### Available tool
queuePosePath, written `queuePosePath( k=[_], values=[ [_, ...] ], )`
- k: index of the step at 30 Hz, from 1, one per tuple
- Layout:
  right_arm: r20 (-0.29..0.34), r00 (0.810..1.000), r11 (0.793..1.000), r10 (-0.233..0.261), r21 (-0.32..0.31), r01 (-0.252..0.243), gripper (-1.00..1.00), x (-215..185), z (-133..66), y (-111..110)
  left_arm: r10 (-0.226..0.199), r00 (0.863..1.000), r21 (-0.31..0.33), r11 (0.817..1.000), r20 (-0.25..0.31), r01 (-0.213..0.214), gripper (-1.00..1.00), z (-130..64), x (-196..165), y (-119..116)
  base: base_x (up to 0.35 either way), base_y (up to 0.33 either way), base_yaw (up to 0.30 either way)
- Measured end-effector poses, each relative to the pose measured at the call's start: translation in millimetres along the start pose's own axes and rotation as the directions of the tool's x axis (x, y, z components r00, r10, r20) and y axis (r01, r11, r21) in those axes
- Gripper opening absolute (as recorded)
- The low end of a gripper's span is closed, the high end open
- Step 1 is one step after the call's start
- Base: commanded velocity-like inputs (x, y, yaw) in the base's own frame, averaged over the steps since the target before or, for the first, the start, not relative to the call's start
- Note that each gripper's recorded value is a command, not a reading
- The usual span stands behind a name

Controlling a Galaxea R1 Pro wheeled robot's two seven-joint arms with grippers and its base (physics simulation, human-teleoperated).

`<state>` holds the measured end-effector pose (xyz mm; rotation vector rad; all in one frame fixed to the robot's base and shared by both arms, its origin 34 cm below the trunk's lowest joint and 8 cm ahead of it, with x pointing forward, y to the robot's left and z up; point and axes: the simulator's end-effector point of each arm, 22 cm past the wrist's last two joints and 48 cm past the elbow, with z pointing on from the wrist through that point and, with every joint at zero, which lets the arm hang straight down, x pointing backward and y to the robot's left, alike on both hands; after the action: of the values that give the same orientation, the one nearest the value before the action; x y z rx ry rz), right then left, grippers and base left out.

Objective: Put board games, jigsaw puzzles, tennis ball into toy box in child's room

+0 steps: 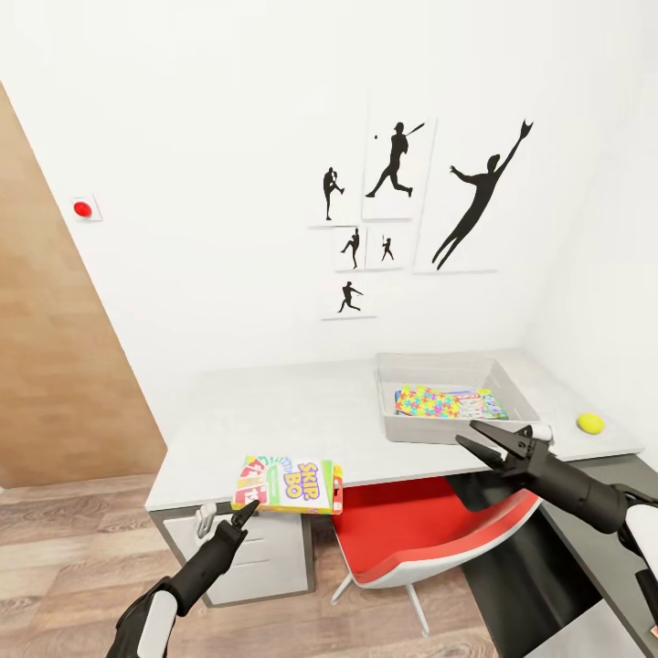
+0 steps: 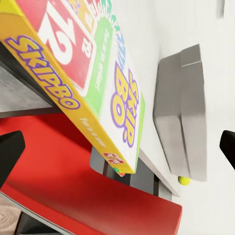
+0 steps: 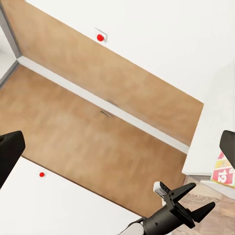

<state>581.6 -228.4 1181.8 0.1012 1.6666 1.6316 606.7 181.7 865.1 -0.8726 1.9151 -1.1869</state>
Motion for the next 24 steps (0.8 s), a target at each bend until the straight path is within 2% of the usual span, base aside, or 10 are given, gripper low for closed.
queuePosePath(
  k=[17, 21, 24],
  values=[
    [0.002, 1.0, 1.0, -0.002, -0.007, 0.002, 1.0, -1, -0.5, -1, -0.003, 1.0, 0.002, 1.0, 0.0, 0.003, 1.0, 2.1, 0, 2, 0.0, 0.0, 0.0],
    [0.0, 1.0, 0.999, -0.005, -0.048, 0.005, 1.0, -2, -1.3, 9, -0.004, 1.0, 0.004, 1.0, 0.001, 0.004, 1.0, 1.9, -1, 1, 0.0, 0.0, 0.0],
    [-0.001, 1.0, 0.991, -0.007, -0.134, 0.007, 1.0, -2, -3.6, 27, -0.005, 1.0, 0.007, 1.0, 0.001, 0.005, 1.0, 2.4, -1, 1, 0.0, 0.0, 0.0]
  ],
)
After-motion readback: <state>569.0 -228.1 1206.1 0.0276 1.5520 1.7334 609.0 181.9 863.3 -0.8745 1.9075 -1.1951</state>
